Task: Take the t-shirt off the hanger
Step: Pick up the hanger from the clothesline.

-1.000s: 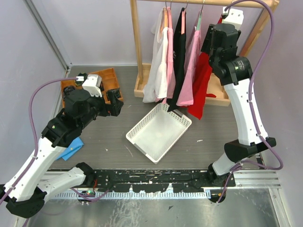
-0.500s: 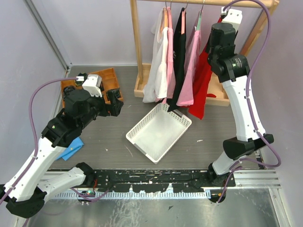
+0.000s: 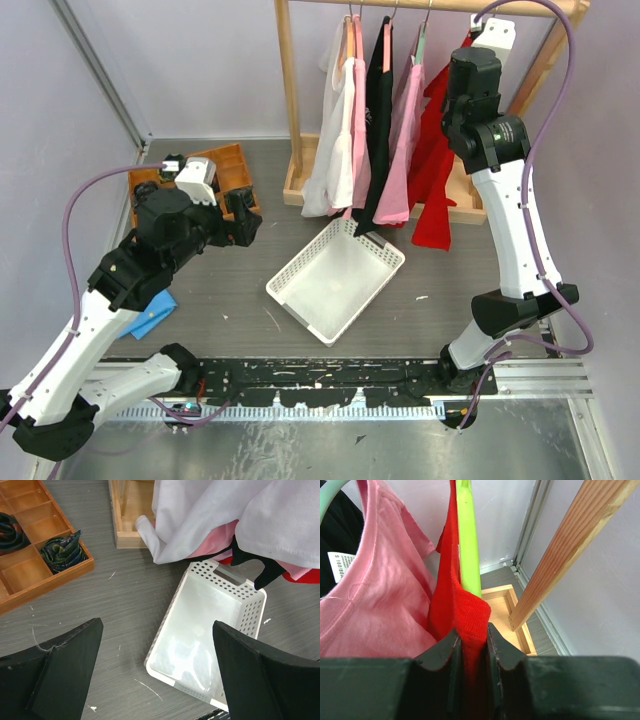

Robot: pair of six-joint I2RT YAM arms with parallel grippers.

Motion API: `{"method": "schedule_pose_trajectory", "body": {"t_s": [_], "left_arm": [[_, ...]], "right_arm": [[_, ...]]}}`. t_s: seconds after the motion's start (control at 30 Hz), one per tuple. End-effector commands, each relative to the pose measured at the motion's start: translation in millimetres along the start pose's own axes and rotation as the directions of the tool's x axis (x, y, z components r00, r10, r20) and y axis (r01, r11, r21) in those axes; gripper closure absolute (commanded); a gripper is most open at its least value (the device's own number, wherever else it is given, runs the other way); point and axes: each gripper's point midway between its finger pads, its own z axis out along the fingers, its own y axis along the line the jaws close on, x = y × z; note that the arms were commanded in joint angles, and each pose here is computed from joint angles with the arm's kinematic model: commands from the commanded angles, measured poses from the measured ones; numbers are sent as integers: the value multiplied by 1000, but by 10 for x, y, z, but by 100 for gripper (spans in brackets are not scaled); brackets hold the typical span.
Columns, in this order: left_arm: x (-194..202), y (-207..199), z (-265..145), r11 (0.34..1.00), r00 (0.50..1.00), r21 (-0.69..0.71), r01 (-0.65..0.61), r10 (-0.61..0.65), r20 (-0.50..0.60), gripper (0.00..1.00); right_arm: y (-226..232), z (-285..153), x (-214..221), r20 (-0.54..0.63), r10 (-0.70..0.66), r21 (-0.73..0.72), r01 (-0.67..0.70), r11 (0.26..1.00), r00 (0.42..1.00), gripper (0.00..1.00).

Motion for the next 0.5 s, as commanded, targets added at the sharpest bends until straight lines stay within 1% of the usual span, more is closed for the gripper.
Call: {"method": "schedule_pose_trajectory", "body": {"t_s": [0.0, 0.2, 0.33, 0.47], "left_arm": [[-185, -79, -130, 999, 999, 34, 3, -5, 40, 2], [-205, -83, -171, 999, 999, 40, 4, -5, 45, 2], [-241, -104, -210, 999, 999, 50, 6, -9, 49, 2], [-283, -129, -263, 998, 998, 65, 8, -12, 61, 2]], "right_arm": [[-212, -173, -323, 90, 48, 31, -51, 998, 995, 84], [-239, -216, -432, 119, 56, 24, -60, 998, 991, 94], [-258, -301, -601, 164, 79, -1, -80, 997, 983, 99], [-296, -425, -787, 220, 114, -33, -109, 994, 969, 99]]}}
